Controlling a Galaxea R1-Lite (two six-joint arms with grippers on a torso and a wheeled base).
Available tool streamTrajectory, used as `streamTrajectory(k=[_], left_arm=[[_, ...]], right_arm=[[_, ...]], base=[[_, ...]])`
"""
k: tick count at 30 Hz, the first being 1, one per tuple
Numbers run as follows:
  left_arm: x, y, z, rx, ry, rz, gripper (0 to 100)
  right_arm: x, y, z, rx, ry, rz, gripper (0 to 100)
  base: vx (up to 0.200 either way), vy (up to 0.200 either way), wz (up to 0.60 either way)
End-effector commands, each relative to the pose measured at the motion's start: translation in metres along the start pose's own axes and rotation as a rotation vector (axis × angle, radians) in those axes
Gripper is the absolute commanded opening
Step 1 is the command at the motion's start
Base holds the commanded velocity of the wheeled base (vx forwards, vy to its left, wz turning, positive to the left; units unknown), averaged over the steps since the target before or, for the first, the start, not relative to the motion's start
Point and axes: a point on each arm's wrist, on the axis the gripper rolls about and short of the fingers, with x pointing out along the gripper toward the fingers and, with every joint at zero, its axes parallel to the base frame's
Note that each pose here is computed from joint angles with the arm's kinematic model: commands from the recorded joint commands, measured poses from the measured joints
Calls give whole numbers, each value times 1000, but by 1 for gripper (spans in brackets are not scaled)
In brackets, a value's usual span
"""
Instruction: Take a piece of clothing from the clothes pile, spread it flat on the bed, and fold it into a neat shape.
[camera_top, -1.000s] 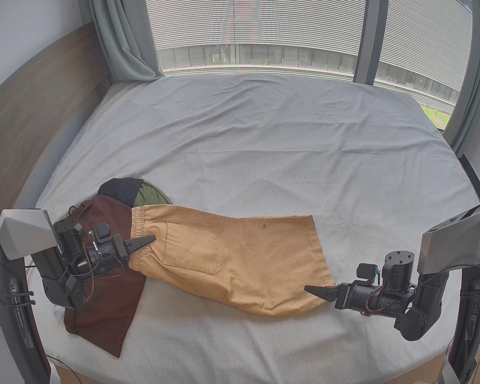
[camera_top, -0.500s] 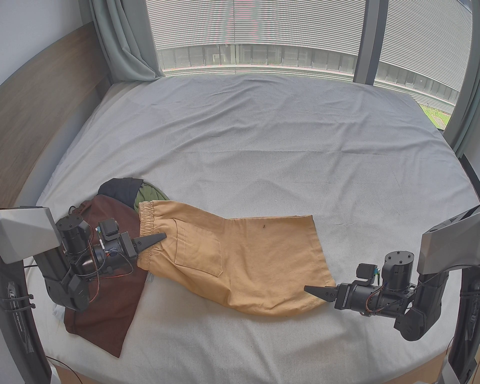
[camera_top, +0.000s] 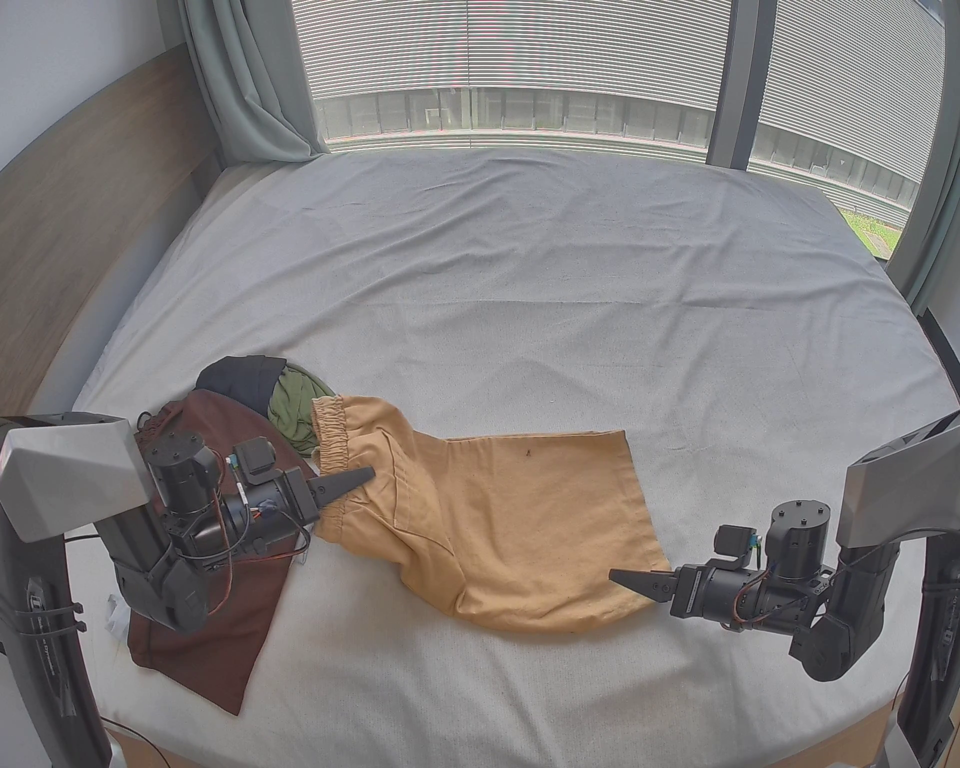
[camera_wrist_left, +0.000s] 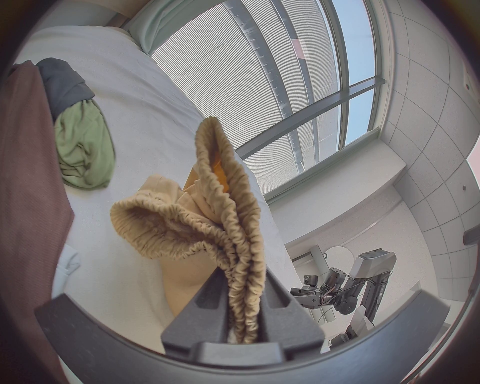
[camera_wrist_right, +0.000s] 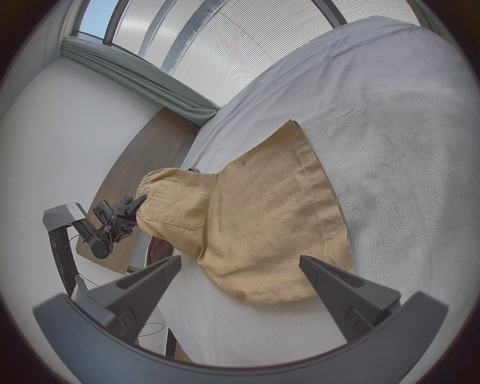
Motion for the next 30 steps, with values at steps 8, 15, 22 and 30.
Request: streamTrajectory(k=[8,15,22,30], left_arm=[[21,-6,-8,9,27,-45,0],[31,-14,-11,7,44,-79,0],[39,-20,-14,-8,56,-104,0],[55,-27,-20,-31,80,-147,0]], right_arm=[[0,1,1,-2,-3,2,100],[-1,1,2,-3,-8,3,100],[-2,2,3,-6,-14,6,100],[-4,2,9,-8,-35,6,100]], base=[[0,0,0],[0,0,0],[0,0,0],[0,0,0]])
